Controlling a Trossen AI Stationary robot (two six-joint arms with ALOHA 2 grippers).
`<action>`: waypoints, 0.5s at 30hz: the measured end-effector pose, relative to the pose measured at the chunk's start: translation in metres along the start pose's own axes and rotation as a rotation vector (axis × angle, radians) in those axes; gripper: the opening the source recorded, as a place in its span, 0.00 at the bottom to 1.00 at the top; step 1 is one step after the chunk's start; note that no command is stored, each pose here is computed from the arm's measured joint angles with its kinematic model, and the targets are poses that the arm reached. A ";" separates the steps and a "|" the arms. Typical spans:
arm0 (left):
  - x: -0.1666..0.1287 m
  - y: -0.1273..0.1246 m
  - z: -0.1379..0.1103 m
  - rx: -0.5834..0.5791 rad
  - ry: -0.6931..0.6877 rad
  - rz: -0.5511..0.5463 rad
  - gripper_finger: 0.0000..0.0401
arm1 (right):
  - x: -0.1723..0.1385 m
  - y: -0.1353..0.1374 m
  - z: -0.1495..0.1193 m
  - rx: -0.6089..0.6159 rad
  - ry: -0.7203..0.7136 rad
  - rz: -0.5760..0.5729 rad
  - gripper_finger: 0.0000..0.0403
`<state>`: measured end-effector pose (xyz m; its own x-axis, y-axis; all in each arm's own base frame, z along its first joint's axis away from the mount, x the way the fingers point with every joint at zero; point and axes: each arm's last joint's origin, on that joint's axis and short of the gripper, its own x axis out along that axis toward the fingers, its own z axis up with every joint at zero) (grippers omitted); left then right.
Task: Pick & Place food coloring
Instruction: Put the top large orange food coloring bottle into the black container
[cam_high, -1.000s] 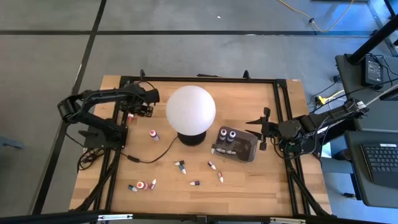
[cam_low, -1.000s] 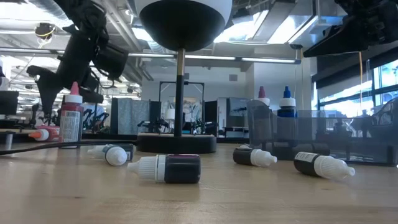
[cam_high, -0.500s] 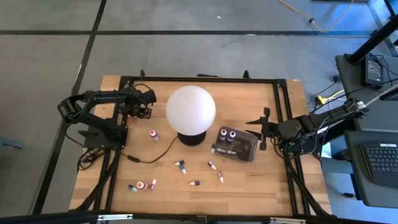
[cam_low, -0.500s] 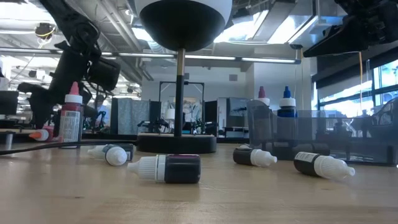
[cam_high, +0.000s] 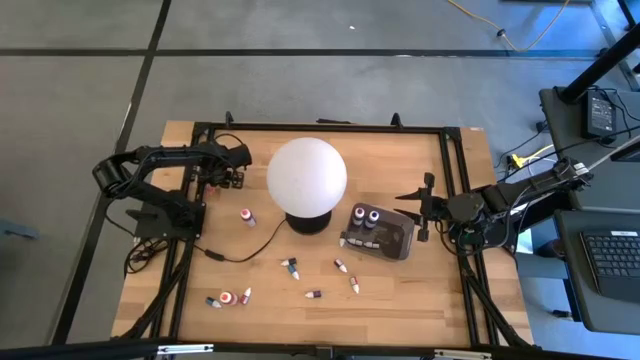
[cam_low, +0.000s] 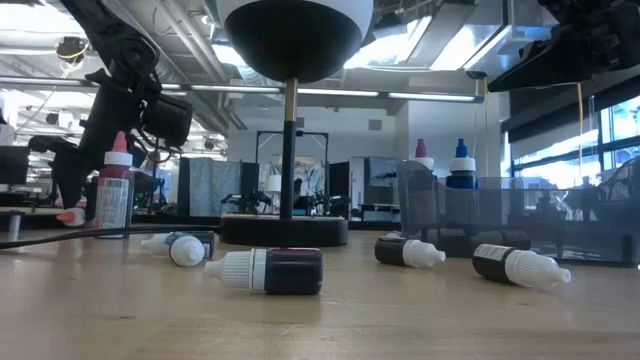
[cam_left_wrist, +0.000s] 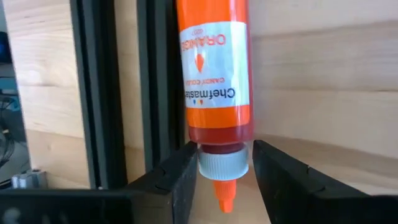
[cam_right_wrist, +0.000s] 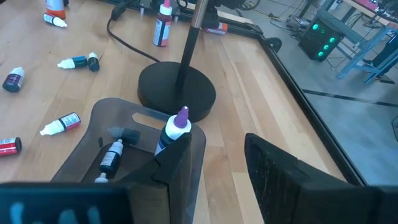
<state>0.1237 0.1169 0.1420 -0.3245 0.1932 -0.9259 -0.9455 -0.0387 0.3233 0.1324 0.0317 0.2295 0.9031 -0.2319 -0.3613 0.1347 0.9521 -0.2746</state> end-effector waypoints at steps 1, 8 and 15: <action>0.000 0.000 0.000 -0.001 -0.002 -0.003 0.36 | 0.000 0.000 0.000 0.000 0.000 0.000 0.38; 0.004 -0.002 0.000 0.011 0.017 0.022 0.33 | 0.000 0.000 0.000 0.000 0.000 0.000 0.38; 0.012 -0.006 0.000 0.028 0.036 0.069 0.36 | 0.000 0.000 0.000 0.000 0.000 0.000 0.38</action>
<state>0.1257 0.1193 0.1292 -0.3902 0.1559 -0.9074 -0.9199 -0.0230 0.3916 0.1324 0.0317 0.2295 0.9031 -0.2319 -0.3613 0.1346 0.9521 -0.2746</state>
